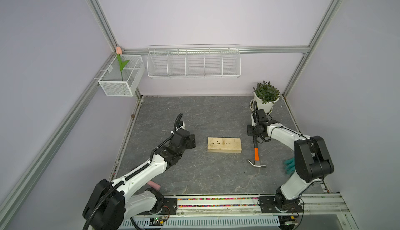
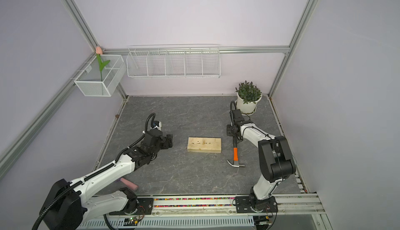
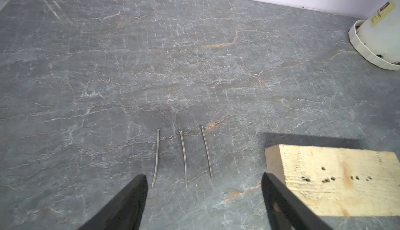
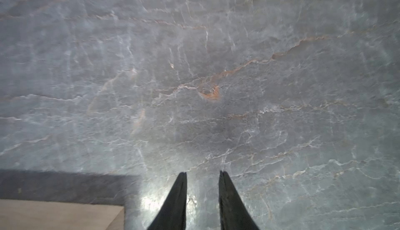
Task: Use a claw hammer to pull out a nail
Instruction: Place the hammer at the center of the board.
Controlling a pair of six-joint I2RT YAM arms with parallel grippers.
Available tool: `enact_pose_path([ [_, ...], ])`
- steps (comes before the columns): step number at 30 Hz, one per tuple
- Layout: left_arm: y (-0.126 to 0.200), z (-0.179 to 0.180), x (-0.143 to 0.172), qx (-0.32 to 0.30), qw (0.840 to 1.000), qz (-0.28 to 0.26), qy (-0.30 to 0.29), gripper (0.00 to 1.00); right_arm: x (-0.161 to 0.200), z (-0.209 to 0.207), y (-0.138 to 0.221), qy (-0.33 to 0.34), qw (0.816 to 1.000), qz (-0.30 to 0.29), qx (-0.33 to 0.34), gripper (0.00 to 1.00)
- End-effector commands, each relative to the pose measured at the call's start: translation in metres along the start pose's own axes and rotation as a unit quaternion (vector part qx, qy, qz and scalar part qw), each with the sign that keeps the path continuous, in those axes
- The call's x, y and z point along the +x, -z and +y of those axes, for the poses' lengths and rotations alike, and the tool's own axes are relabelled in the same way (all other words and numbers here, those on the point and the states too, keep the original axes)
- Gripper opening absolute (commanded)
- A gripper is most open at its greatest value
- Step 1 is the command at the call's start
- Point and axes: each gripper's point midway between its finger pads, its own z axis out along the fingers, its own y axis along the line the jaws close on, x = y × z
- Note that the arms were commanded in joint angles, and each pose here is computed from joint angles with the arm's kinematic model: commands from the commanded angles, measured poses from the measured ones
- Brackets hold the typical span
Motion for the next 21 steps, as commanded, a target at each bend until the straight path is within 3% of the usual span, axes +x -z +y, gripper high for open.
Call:
enact_pose_path([
  [1, 0.003, 0.007, -0.009, -0.015, 1.0, -0.023, -0.002, 0.86, -0.006, 0.002, -0.01, -0.024, 1.0, 0.005, -0.007, 0.27],
  [5, 0.003, 0.007, -0.008, -0.013, 1.0, -0.022, -0.006, 0.86, -0.001, 0.003, -0.024, -0.024, 0.999, 0.025, -0.007, 0.38],
  [9, 0.003, 0.007, -0.007, -0.014, 1.0, -0.021, -0.006, 0.86, 0.0, 0.004, -0.029, -0.024, 0.999, 0.03, -0.009, 0.42],
  [16, 0.004, 0.009, -0.009, -0.02, 1.0, -0.023, -0.007, 0.86, 0.0, 0.004, -0.029, -0.023, 0.999, 0.03, -0.012, 0.42],
  [21, 0.006, 0.012, -0.01, -0.024, 0.999, -0.028, -0.005, 0.86, -0.002, 0.006, -0.027, -0.023, 0.999, 0.024, -0.016, 0.29],
])
